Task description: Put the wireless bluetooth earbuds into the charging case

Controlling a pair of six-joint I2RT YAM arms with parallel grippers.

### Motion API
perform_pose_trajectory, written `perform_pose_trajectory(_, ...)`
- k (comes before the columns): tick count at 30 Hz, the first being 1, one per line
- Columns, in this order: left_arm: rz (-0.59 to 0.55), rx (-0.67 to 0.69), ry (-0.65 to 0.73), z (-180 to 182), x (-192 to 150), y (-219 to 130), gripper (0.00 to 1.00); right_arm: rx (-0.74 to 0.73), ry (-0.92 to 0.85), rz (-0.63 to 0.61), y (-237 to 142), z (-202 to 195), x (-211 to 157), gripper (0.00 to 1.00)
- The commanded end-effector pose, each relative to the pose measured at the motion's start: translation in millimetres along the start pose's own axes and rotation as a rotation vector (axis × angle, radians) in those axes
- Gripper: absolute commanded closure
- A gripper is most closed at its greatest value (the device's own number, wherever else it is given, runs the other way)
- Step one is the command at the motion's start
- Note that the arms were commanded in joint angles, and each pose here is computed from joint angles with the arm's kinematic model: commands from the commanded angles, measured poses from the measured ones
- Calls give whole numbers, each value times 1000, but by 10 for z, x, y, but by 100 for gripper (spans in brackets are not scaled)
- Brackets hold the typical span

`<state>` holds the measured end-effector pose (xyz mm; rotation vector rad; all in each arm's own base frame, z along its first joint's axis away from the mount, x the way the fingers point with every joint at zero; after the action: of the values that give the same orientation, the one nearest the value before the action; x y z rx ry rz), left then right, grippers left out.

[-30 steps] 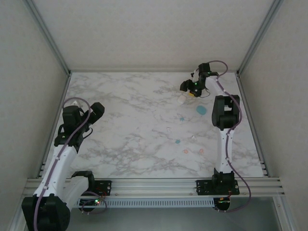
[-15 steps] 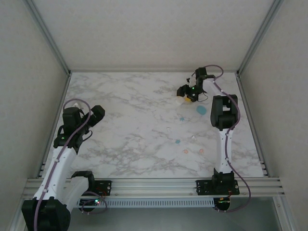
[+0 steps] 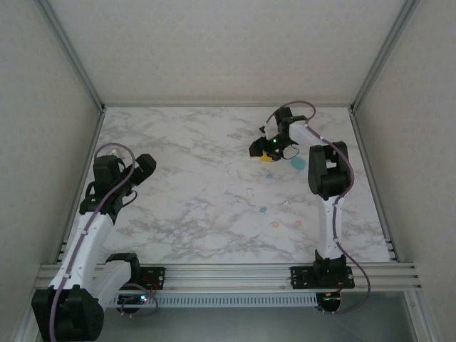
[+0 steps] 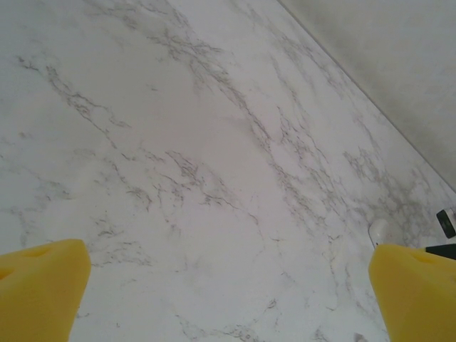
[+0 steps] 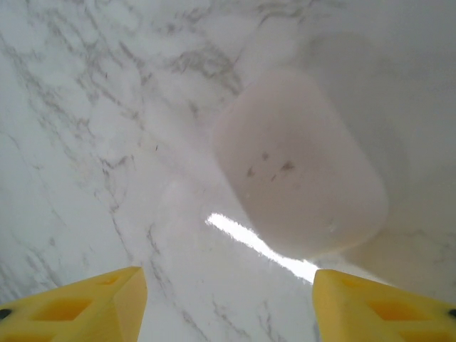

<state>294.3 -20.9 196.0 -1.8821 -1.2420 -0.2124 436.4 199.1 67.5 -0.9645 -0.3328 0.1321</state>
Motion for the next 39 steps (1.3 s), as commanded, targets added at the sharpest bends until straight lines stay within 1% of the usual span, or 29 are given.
perform_pose_trajectory(1, 2, -35, 34, -123, 35, -72, 0, -190, -135, -86, -330, -84, 126, 36)
perform_pose_trajectory(3, 4, -41, 41, -136, 35, -76, 0, -267, -248, -163, -412, -149, 237, 34)
perform_pose_trajectory(5, 10, -57, 49, -170, 36, -83, 0, -270, -425, -230, -414, -104, 296, 32)
perform_pose_trajectory(6, 15, -63, 55, -182, 30, -83, 0, -261, -490, -240, -391, -81, 296, 31)
perform_pose_trajectory(8, 22, -74, 65, -202, 21, -92, 0, -274, -617, -218, -318, -67, 290, 31)
perform_pose_trajectory(12, 36, -68, 74, -180, -13, -91, 0, -275, -730, -139, -144, -47, 229, 28)
perform_pose_trajectory(15, 38, -60, 78, -153, -31, -84, 0, -284, -754, -107, -44, -73, 199, 25)
perform_pose_trajectory(18, 37, -52, 79, -133, -35, -75, 0, -256, -772, -79, 54, -49, 148, 25)
perform_pose_trajectory(22, 38, -49, 79, -131, -30, -57, 0, -310, -760, -59, 135, -136, 188, 24)
perform_pose_trajectory(26, 44, -46, 87, -135, -24, -40, 0, -322, -742, -31, 197, -206, 202, 25)
perform_pose_trajectory(34, 53, -39, 84, -110, -44, -5, 0, -287, -738, 7, 339, -202, 113, 36)
perform_pose_trajectory(38, 56, -42, 78, -106, -56, 10, 0, -294, -742, 19, 395, -241, 75, 41)
perform_pose_trajectory(39, 58, -43, 76, -108, -59, 11, 0, -294, -746, 19, 402, -237, 70, 45)
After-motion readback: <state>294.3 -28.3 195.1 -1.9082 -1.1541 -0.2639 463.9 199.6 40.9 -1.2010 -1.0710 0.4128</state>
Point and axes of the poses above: each hand's point on the last joint's axis, 136 mm out from that joint toward the fingers, its own y axis out along the fingers, its own z axis along the line the jaws close on, x = y × z, the point moved 2 cm from there along -y, back along the fingers, and after that the axes turned 4 degrees about -y, right-handed, at the moved point
